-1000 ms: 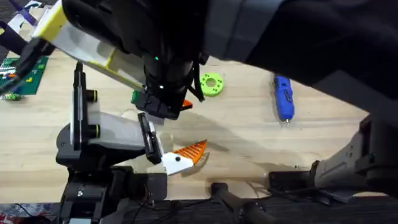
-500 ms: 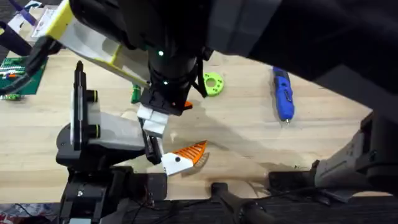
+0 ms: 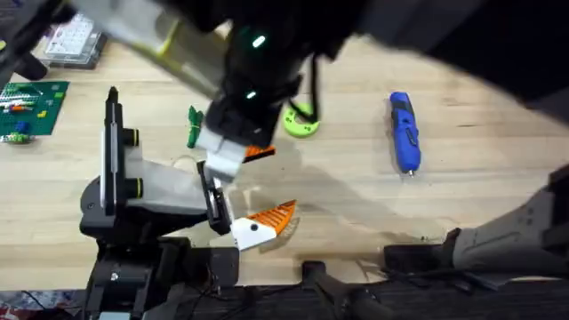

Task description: Pick up the gripper from the table and insert it into the empty holder that is missing its gripper. Then pick up a screw, insert it into the mounting hole, and use the screwdriver to tighten it. Finally, clean up the table by picking up the vegetable and placing it into the bucket.

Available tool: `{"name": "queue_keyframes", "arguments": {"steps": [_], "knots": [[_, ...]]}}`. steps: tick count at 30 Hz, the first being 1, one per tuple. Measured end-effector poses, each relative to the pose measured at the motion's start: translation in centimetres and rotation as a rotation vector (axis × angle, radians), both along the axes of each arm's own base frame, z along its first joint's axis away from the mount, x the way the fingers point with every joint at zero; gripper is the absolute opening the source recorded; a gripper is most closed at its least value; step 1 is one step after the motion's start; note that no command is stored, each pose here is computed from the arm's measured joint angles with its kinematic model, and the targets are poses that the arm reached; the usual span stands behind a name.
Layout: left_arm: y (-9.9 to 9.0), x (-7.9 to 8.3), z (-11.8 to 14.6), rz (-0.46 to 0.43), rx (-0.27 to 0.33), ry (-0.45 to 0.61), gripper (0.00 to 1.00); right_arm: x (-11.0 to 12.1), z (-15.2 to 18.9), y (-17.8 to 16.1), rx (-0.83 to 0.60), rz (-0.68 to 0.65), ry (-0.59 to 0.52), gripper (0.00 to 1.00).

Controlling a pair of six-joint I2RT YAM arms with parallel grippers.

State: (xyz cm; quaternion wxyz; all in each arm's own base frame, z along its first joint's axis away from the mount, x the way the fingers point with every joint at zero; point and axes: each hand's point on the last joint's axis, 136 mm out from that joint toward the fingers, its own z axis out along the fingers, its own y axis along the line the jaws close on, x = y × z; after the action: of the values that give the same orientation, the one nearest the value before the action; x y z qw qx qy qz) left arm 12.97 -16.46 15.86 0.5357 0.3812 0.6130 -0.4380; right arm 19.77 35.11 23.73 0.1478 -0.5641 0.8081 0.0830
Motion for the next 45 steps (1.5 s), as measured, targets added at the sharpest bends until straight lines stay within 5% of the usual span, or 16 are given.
{"name": "queue_keyframes", "arguments": {"steps": [8,26,37,39,43,45], "knots": [[0.0,0.0,0.0,0.0,0.0,-0.001,0.986,1.6,2.4,-3.6,0.04,-0.082,0.017,0.997],[0.0,0.0,0.0,0.0,0.0,-0.001,0.986,-2.0,-1.8,-6.8,-0.046,-0.069,0.166,0.997],[0.0,0.0,0.0,0.0,-0.001,0.002,0.968,-2.5,1.3,-9.5,0.056,-0.105,0.109,0.997],[0.0,0.0,0.0,0.0,0.0,0.001,0.745,-2.5,1.1,-9.5,0.055,-0.104,0.112,0.997],[0.0,0.0,0.0,0.0,0.001,-0.003,0.131,-2.5,1.1,-9.4,0.054,-0.104,0.113,0.997],[0.0,0.0,0.0,-0.001,0.004,-0.011,0.018,-2.5,1.1,-9.4,0.055,-0.103,0.112,0.997]]}}
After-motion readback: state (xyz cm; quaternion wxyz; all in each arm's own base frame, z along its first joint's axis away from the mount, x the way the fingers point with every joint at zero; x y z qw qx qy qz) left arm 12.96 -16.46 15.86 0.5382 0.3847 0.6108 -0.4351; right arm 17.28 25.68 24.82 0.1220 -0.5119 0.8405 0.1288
